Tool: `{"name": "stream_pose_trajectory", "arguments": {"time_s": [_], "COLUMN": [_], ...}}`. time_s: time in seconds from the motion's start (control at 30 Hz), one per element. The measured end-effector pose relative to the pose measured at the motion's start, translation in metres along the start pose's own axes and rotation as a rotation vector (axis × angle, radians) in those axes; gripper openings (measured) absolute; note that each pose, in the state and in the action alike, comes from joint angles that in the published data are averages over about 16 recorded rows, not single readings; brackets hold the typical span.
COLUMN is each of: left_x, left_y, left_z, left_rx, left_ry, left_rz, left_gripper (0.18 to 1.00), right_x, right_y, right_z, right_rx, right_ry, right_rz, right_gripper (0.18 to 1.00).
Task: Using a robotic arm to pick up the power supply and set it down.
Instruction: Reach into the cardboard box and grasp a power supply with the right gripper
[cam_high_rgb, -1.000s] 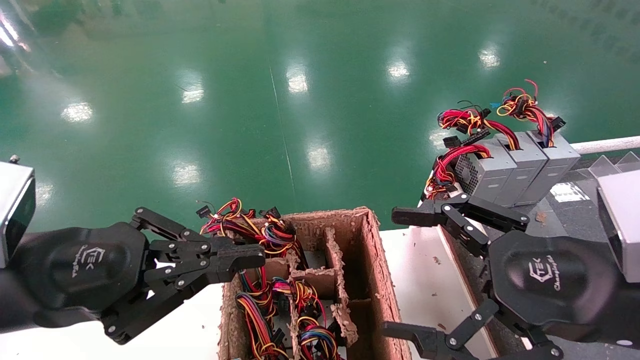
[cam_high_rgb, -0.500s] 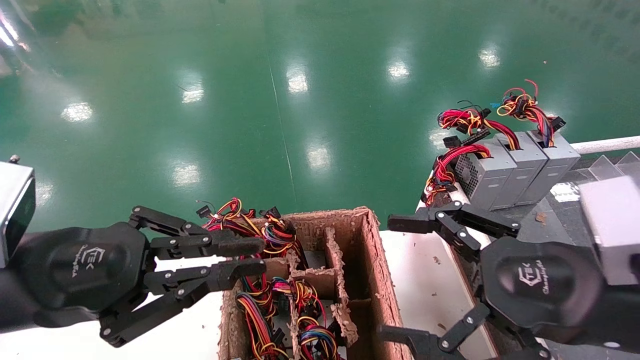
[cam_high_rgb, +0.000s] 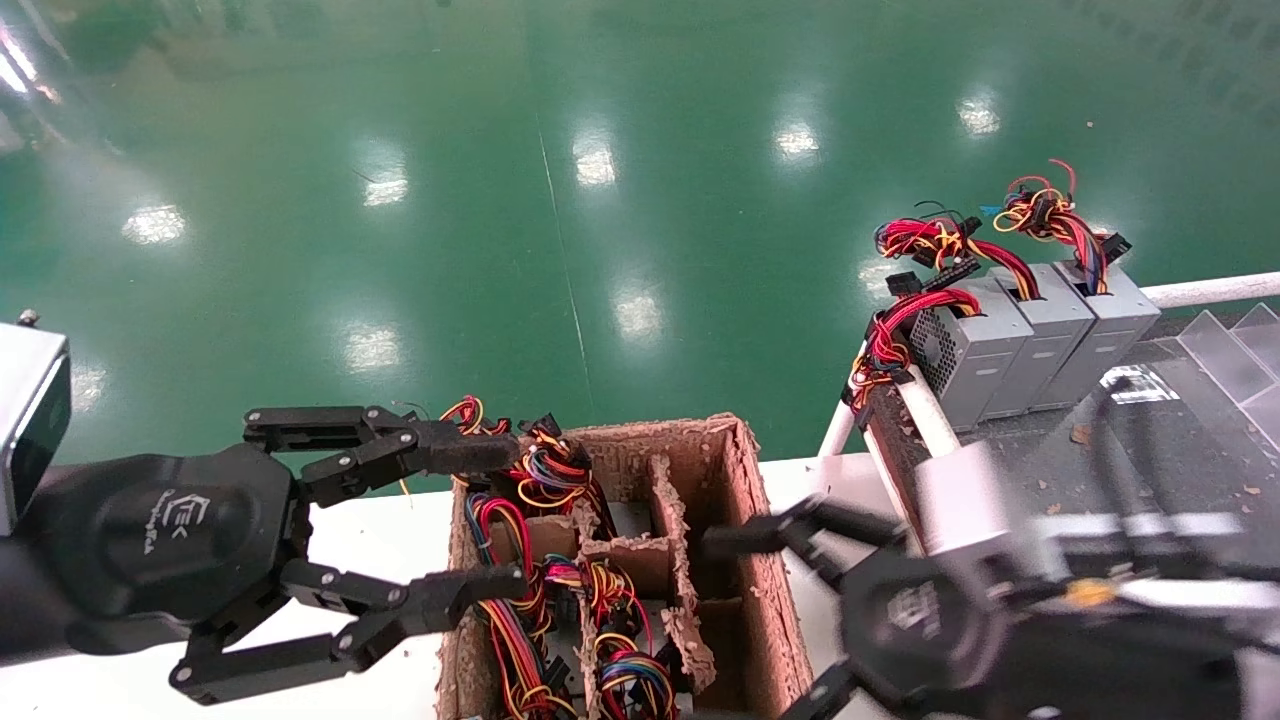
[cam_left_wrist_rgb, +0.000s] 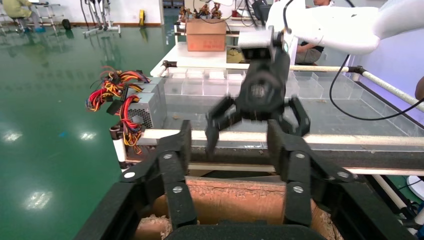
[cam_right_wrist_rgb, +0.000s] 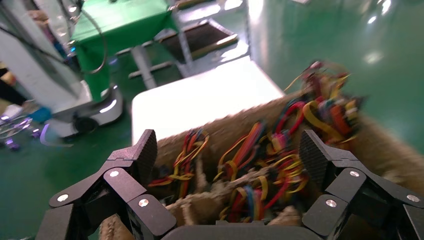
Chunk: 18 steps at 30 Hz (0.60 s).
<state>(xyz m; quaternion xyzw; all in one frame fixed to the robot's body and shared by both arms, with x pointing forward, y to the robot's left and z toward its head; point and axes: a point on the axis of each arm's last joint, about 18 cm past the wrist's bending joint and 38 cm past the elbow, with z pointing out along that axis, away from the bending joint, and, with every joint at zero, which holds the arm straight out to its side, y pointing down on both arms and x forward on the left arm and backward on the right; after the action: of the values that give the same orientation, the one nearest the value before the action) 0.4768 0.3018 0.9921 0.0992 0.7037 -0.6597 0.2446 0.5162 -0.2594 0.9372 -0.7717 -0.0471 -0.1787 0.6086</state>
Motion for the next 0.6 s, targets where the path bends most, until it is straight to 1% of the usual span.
{"name": "stream_pose_trajectory", "arguments": {"time_s": [0.37,0.6], "left_x": [0.0,0.0], "left_y": [0.0,0.0], "left_z": [0.0,0.0], "left_rx": [0.0,0.0], "left_ry": [0.0,0.0], "left_rz": [0.0,0.0], "left_gripper": [0.755,0.88], "right_x": [-0.005,-0.006], "right_y": [0.031,0.049], "right_z": [0.063,0.104], "right_rx": [-0.073,-0.108], "right_ry": [-0.101,-0.13], "right_rz": [0.057,0.074], "right_gripper": [0.999,0.982]}}
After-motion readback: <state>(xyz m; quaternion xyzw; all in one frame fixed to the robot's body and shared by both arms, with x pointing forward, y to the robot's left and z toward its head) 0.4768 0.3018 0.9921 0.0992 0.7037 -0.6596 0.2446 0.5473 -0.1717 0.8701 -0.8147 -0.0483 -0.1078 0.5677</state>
